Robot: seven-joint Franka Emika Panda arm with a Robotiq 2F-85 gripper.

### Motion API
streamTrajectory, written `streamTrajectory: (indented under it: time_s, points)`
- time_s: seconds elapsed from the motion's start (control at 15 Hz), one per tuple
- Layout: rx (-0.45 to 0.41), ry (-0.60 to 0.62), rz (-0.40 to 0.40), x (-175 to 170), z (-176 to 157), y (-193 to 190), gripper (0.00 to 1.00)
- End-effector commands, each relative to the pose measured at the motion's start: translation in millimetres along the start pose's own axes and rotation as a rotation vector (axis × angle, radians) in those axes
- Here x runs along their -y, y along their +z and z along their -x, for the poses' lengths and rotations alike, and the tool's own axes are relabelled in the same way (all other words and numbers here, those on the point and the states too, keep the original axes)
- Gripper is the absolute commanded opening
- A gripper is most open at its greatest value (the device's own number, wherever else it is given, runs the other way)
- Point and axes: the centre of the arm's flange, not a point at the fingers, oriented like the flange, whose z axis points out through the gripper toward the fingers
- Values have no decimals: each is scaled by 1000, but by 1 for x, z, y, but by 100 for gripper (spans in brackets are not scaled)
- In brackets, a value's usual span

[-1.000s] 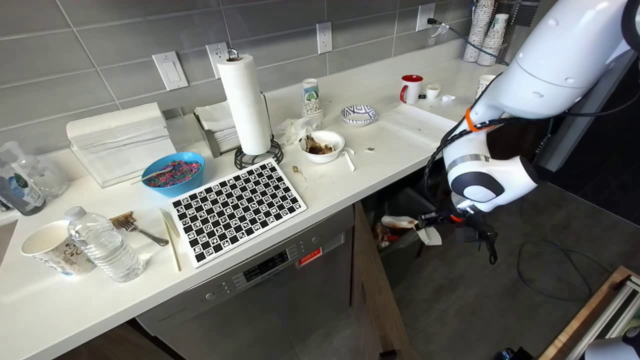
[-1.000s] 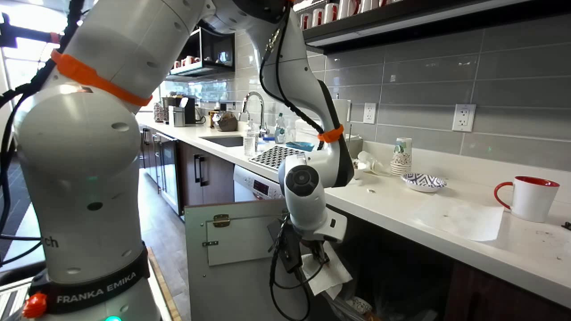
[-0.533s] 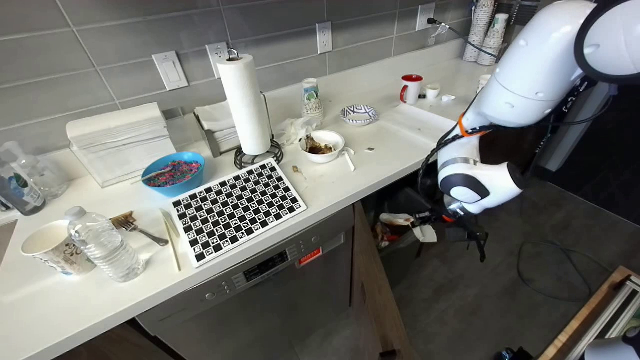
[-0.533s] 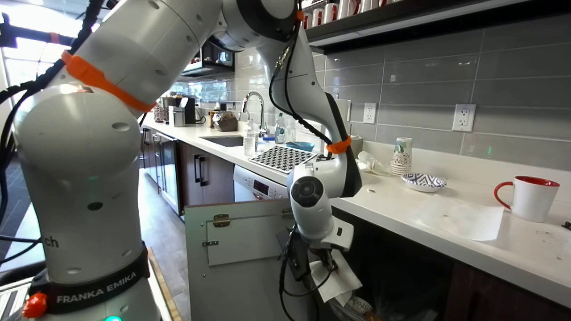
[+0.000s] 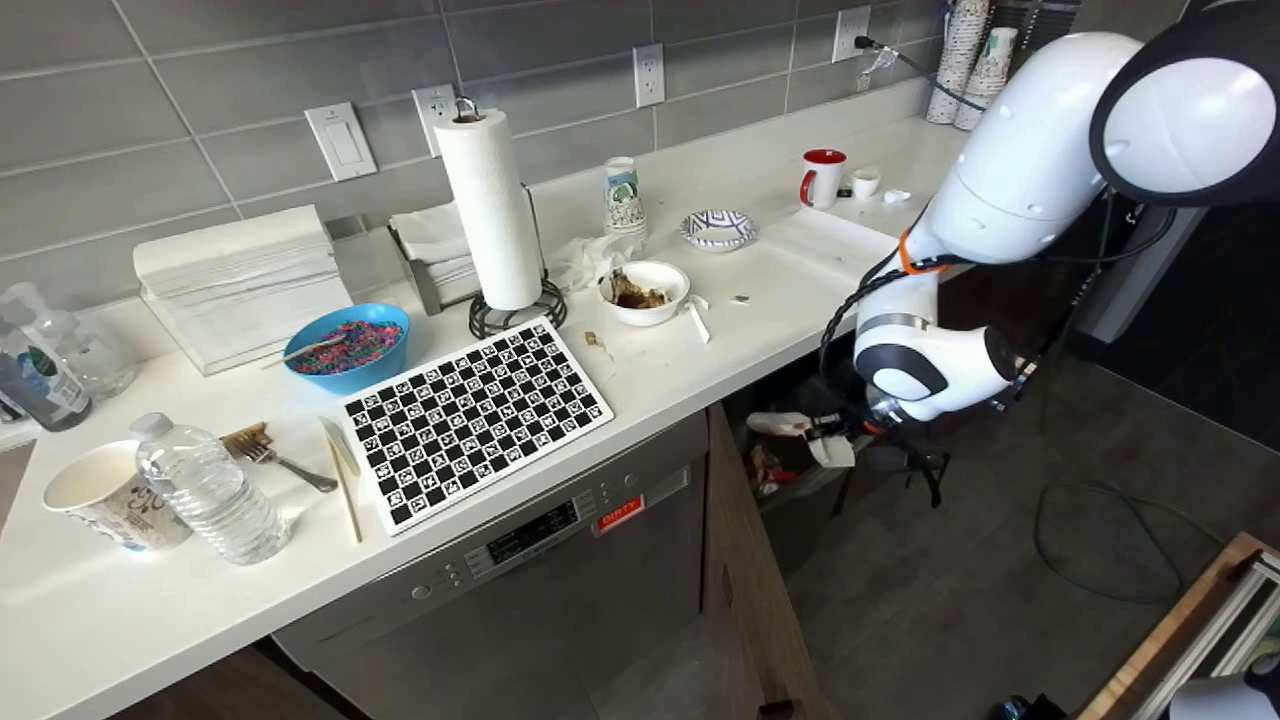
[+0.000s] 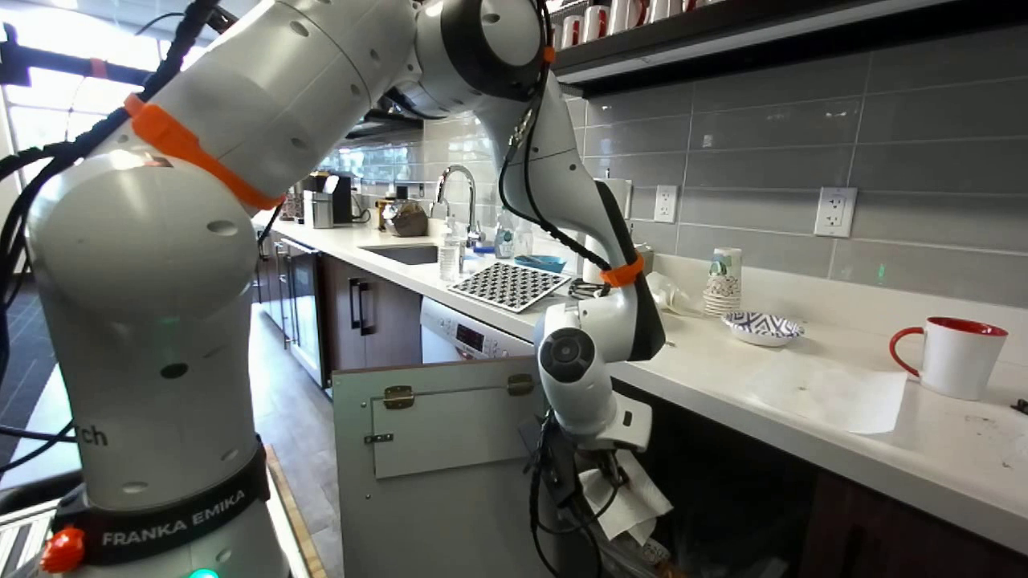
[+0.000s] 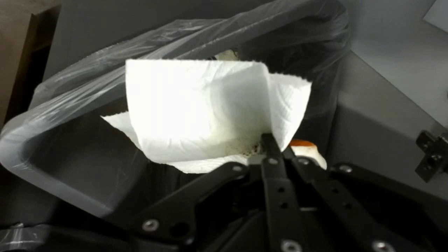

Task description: Fold the napkin and put it in the bin

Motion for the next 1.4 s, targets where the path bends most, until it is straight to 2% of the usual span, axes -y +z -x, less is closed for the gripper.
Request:
streamTrajectory:
  time_s: [0.0, 1.33]
  points:
    - [-45, 11, -6, -2, 1, 23, 0]
    - [-78, -50, -19, 5, -33, 69, 0]
